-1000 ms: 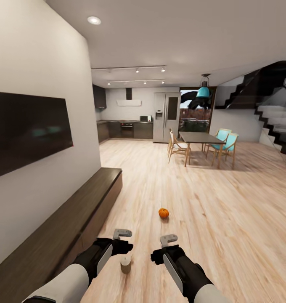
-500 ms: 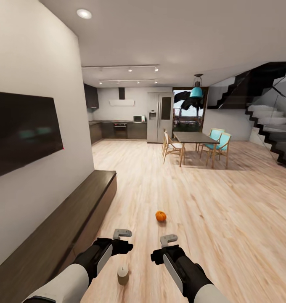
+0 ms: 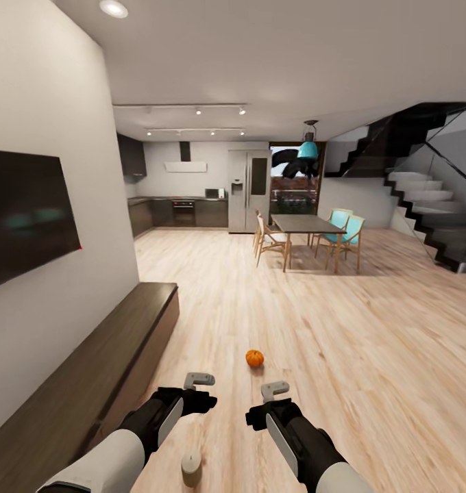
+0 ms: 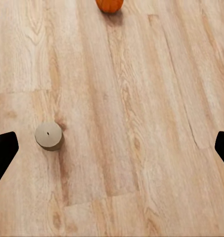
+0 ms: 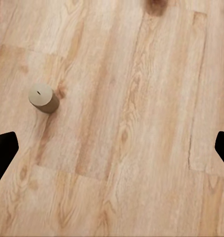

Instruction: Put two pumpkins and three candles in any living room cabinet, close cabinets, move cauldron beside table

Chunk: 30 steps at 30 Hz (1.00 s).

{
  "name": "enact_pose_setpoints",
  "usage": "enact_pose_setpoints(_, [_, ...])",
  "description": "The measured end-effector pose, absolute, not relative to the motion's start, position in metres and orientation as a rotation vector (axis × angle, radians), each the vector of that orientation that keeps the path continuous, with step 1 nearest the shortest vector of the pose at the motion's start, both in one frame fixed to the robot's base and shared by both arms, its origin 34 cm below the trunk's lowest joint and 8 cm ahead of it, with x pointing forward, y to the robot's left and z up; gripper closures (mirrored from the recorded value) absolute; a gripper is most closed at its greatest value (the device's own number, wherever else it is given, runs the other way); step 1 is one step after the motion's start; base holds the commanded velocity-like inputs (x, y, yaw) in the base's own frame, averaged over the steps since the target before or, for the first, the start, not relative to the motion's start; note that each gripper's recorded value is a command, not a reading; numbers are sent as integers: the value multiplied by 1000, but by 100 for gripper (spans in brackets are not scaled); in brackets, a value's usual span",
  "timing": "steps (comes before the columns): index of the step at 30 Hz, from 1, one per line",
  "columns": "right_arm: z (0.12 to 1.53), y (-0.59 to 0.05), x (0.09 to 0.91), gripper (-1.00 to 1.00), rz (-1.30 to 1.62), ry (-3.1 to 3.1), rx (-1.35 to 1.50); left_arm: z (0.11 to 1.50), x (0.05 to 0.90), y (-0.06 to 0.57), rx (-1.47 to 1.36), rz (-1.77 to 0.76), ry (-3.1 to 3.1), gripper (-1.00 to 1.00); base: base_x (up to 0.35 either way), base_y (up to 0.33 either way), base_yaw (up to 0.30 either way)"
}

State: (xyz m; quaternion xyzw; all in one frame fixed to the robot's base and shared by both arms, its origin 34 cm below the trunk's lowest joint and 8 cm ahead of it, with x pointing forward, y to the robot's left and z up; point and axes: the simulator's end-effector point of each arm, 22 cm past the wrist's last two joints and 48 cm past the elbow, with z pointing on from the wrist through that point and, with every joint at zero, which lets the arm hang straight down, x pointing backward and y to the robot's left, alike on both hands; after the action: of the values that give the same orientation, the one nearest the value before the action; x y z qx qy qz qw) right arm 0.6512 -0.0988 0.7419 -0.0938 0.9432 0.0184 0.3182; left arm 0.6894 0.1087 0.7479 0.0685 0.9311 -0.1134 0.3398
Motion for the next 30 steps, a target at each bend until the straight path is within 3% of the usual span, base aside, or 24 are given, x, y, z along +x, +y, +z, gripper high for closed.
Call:
enact_pose_setpoints(19, [742,-99,651,-100,48,2481,-247,748,689,108,179,-296,2424,-100,216,159,-281])
enact_pose_setpoints(30, [742,-99,651,-100,48,2481,-246,748,689,108,179,-296,2424,-100,217,45,-287])
